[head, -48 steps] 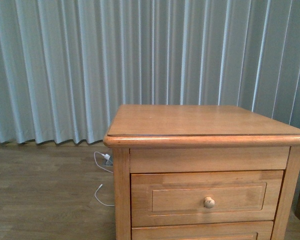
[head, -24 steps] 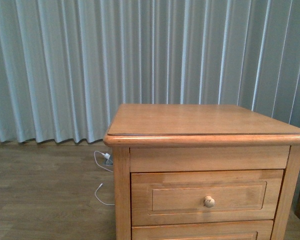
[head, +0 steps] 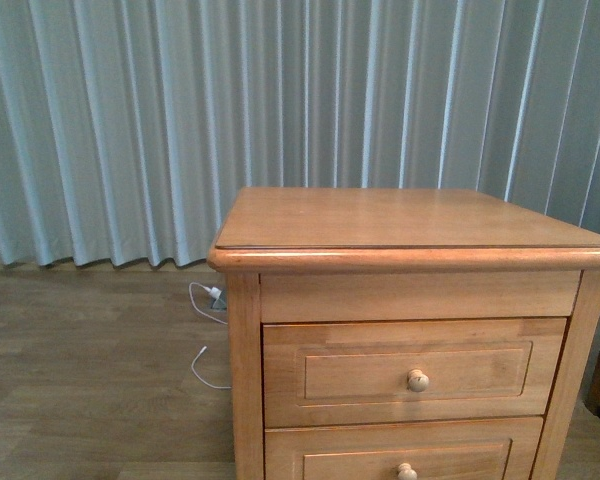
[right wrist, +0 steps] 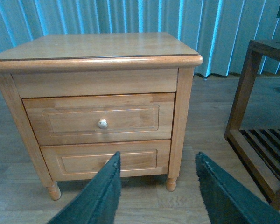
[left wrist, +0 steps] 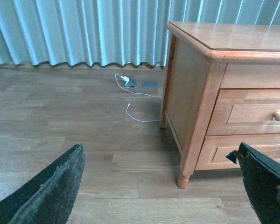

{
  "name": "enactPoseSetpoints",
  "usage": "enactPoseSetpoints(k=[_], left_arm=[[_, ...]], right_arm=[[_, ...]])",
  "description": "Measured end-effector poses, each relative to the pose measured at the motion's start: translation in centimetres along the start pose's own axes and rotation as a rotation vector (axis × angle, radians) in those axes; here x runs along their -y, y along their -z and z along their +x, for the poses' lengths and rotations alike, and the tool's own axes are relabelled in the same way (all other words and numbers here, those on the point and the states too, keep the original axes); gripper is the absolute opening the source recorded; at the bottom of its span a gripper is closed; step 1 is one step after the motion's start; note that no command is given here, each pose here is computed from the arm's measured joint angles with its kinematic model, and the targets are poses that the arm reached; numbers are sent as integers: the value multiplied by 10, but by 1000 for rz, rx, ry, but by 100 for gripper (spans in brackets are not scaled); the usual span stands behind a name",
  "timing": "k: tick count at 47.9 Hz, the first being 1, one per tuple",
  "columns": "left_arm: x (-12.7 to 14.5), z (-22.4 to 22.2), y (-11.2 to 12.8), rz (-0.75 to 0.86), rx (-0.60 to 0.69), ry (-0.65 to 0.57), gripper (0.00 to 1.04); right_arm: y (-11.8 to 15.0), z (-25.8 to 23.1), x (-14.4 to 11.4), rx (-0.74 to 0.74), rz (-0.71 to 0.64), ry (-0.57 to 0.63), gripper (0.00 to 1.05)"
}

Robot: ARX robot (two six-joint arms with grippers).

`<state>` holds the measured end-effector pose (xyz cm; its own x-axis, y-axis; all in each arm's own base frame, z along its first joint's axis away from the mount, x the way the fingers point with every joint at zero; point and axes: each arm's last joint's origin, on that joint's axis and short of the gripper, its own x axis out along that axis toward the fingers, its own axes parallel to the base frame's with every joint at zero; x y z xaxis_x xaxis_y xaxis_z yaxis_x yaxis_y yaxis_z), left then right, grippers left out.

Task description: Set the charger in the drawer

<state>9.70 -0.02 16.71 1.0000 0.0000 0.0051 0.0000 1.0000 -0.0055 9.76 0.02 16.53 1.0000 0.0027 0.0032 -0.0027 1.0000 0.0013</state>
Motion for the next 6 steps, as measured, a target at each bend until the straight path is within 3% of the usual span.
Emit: enactPoseSetpoints(k=[6], left_arm=[[0,0,0,0,0,0,99]], right_arm=[[0,0,0,0,0,0,78]])
